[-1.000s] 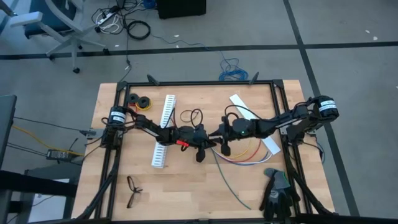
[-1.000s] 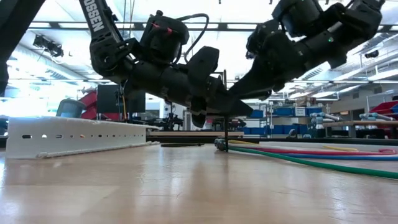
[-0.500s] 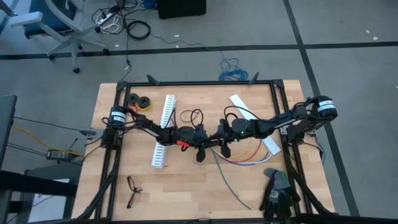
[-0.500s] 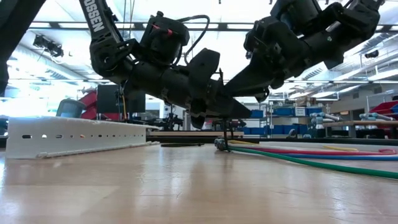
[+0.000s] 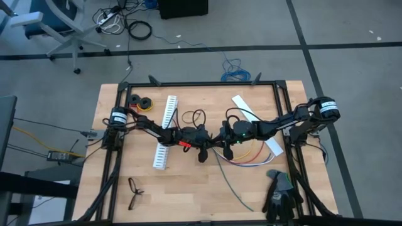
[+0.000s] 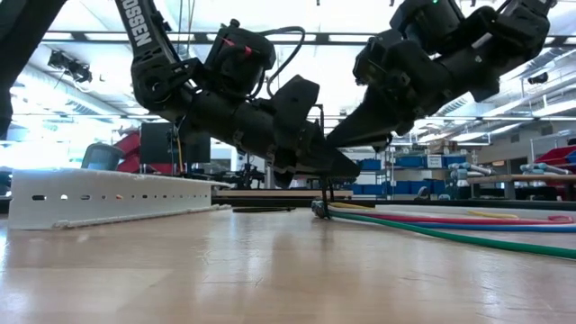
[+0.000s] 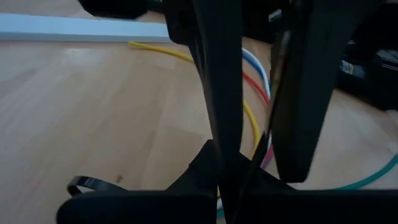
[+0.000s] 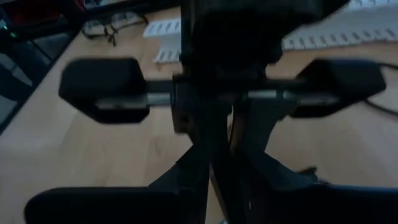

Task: Ziptie cables
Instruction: Wrap the cable wires with the black zip tie

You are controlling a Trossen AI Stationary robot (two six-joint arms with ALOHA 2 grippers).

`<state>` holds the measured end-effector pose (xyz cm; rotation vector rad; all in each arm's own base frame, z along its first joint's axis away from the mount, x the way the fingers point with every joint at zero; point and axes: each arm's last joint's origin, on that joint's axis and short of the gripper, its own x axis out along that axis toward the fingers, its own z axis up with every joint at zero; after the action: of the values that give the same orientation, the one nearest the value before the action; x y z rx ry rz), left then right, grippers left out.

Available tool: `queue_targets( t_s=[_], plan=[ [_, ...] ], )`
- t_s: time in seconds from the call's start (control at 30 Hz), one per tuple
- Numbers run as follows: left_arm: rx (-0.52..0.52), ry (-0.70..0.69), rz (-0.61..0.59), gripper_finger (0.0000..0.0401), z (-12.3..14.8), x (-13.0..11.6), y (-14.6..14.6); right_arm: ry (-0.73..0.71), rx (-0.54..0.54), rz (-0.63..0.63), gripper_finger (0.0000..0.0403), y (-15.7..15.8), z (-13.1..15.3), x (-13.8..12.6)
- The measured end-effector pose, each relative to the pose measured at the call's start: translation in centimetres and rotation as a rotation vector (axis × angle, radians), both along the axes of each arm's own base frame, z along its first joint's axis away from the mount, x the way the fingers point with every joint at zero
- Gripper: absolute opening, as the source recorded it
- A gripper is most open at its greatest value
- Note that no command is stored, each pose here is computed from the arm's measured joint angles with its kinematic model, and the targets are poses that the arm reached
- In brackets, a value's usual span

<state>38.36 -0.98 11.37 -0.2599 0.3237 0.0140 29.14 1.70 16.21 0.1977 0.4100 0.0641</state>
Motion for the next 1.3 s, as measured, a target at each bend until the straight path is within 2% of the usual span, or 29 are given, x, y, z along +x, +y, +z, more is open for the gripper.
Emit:
queue_targets(
  t_s=[0.57,0.73,0.9,1.03,1.3],
  plan=[
    [-0.003,-0.036,-0.006,0.0008,0.3,0.1,0.0,-0.071,-0.012,-0.033,0.0047,-0.2,0.6,0.3],
    [-0.003,-0.049,-0.005,0.0008,0.4,0.1,0.0,-0.087,-0.071,-0.002,0.0009,-0.1,0.7,0.3],
    [-0.003,-0.049,-0.003,0.0008,0.4,0.1,0.0,-0.085,-0.14,-0.01,0.0001,0.0,0.6,0.3],
    [-0.003,-0.058,0.007,0.0008,0.5,0.2,0.0,-0.07,-0.22,-0.089,0.0,0.5,0.5,0.2],
    [0.013,-0.019,0.07,0.0008,0.2,0.1,0.2,-0.04,-0.437,-0.334,0.0,1.8,0.5,-0.3]
  ],
)
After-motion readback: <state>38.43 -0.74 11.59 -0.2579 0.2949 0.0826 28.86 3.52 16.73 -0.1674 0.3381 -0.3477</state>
